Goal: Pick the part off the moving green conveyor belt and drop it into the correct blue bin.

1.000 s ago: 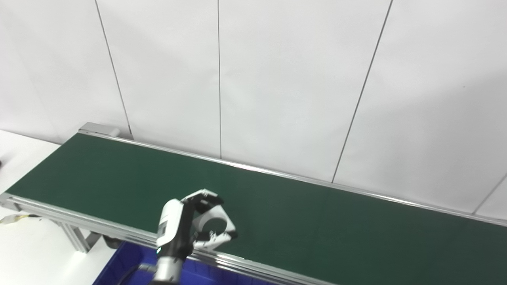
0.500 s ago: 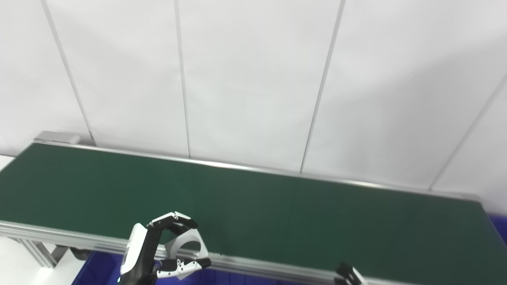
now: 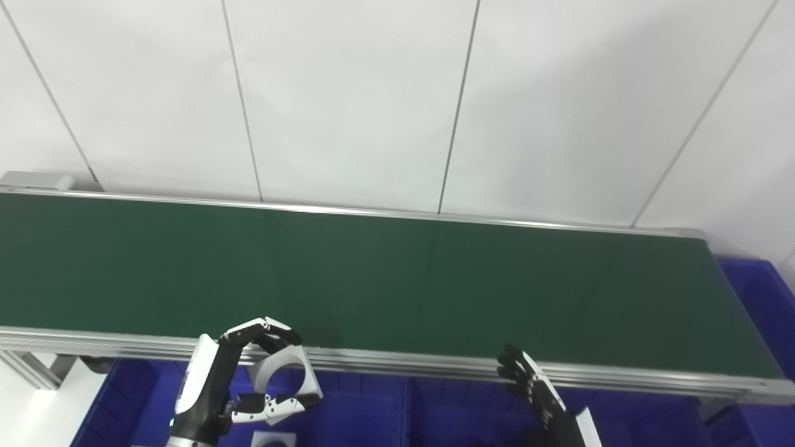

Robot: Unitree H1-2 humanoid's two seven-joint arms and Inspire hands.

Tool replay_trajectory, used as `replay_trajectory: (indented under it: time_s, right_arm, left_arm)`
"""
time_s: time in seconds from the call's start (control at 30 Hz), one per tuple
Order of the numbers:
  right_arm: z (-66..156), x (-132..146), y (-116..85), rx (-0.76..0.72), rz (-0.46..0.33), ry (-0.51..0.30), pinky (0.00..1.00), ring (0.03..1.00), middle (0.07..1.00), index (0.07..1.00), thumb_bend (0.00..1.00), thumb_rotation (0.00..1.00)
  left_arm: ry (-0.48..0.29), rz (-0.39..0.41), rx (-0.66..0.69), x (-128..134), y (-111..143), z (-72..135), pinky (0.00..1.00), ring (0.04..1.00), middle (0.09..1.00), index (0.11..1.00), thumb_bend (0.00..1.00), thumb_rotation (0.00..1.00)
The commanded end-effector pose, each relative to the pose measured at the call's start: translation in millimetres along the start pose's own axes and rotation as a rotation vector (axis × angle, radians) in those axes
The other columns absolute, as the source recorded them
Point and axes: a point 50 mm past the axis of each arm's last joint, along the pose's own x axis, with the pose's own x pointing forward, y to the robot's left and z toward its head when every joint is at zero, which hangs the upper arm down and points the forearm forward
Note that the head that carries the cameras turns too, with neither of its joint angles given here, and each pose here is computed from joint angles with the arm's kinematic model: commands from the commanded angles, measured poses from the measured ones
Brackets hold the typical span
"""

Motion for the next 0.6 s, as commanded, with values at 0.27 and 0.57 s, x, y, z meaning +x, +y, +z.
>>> replay_trajectory:
  time_s: [0.27,0.57]
  right_arm:
    - [15.0,8.5,-4.7,-0.010,-0.015,-0.039,0.78,0.822,0.862,0.908,0.99,0.38]
    - [16.0,10.1,-4.5,-0.009,-0.007,-0.028,0.79,0.829,0.865,0.910,1.00,0.39]
  left_arm:
    - [-0.049,-0.142,-0.017,-4.1,-6.3,-0.4,0.48,0.429,0.504,0.523,0.50,0.00]
    - [-0.007,-0.226,0.022,-6.8,-14.7,-15.5,0.50,0.441,0.505,0.510,0.50,0.00]
